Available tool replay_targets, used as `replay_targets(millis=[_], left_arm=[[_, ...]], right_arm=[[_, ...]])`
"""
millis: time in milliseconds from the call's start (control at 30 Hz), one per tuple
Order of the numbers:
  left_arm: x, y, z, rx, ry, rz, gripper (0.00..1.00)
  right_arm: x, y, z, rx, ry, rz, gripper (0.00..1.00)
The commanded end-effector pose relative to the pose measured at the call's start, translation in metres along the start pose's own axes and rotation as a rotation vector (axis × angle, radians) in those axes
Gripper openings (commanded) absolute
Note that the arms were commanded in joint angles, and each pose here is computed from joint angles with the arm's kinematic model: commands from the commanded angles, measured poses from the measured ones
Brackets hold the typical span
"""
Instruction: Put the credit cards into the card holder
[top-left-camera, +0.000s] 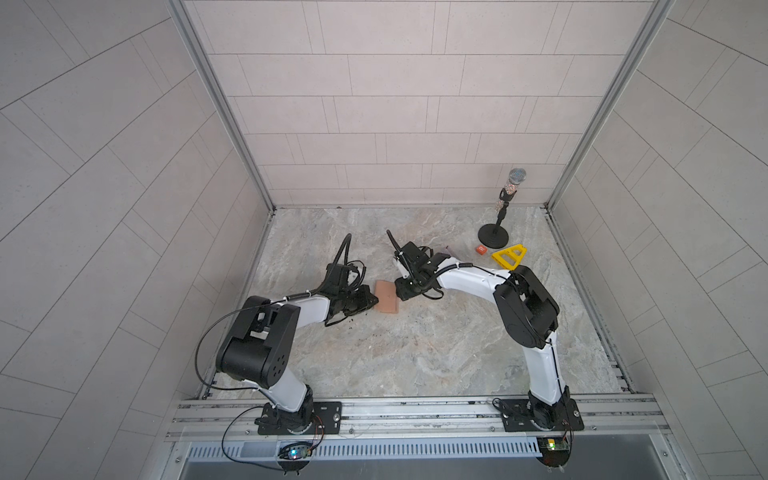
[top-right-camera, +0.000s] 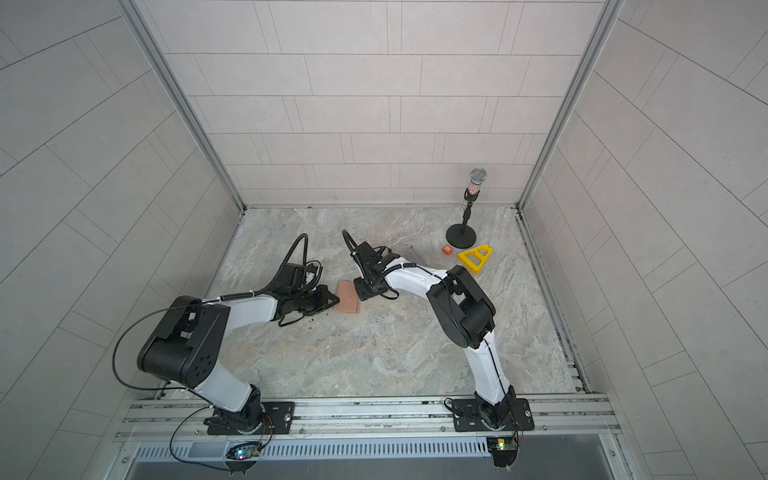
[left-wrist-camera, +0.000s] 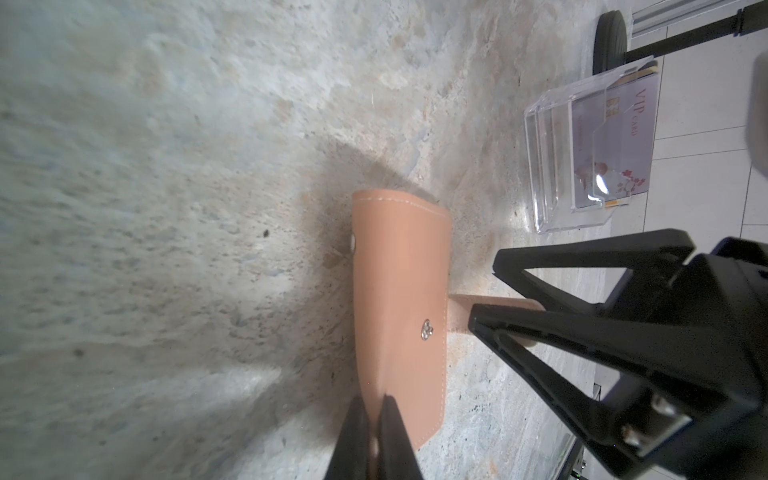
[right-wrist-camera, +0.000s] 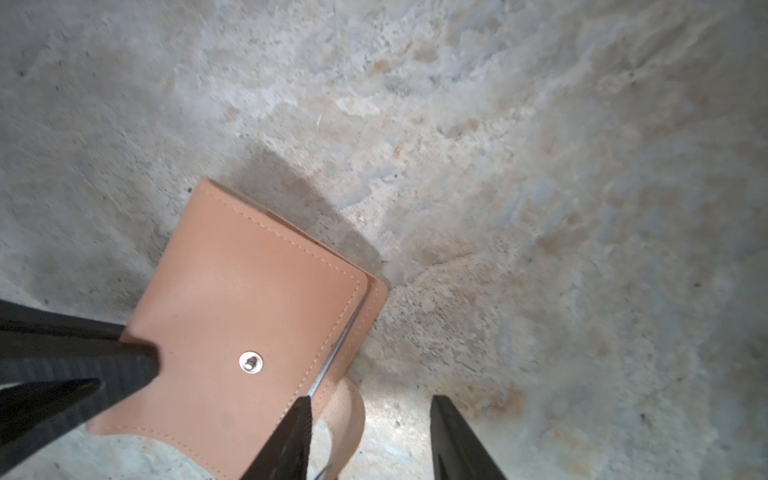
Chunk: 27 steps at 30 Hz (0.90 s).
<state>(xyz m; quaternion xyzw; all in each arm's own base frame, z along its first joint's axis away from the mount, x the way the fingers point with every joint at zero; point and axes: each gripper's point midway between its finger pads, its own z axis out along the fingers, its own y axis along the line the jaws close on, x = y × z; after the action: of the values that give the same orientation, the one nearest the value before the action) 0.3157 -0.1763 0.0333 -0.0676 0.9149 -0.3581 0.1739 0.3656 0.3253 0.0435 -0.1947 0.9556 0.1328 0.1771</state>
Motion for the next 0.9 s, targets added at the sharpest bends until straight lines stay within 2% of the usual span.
replay_targets(millis=[0, 100, 233, 333, 400, 500, 600, 867], left_arm=[[0.001, -0.002, -0.004, 0.006, -0.008, 0.008, 0.00], [0.000, -0.002, -0.004, 0.007, -0.010, 0.009, 0.00], [0.000, -0.003, -0.004, 0.009, -0.010, 0.009, 0.01], [0.000, -0.006, -0.006, 0.017, -0.013, 0.014, 0.09], [-0.002, -0.010, -0.009, 0.029, -0.020, 0.024, 0.19], [-0.005, -0.020, -0.015, 0.055, -0.036, 0.047, 0.40], [-0.008, -0.028, -0.021, 0.082, -0.055, 0.074, 0.53], [-0.009, -0.042, -0.020, 0.162, -0.059, 0.080, 0.56]], right_arm=[[0.005, -0.004, -0.005, 0.024, 0.011, -0.004, 0.38], [0.006, -0.004, -0.006, 0.018, 0.014, -0.003, 0.31], [0.005, -0.003, -0.009, 0.011, 0.010, 0.005, 0.15], [0.004, -0.006, -0.016, 0.020, -0.004, 0.009, 0.05], [0.002, -0.009, -0.025, 0.032, -0.021, 0.010, 0.00], [-0.002, -0.012, -0.041, 0.049, -0.048, -0.006, 0.00], [-0.008, -0.011, -0.059, 0.049, -0.075, -0.026, 0.00], [-0.018, 0.008, -0.085, -0.034, -0.096, -0.066, 0.00]])
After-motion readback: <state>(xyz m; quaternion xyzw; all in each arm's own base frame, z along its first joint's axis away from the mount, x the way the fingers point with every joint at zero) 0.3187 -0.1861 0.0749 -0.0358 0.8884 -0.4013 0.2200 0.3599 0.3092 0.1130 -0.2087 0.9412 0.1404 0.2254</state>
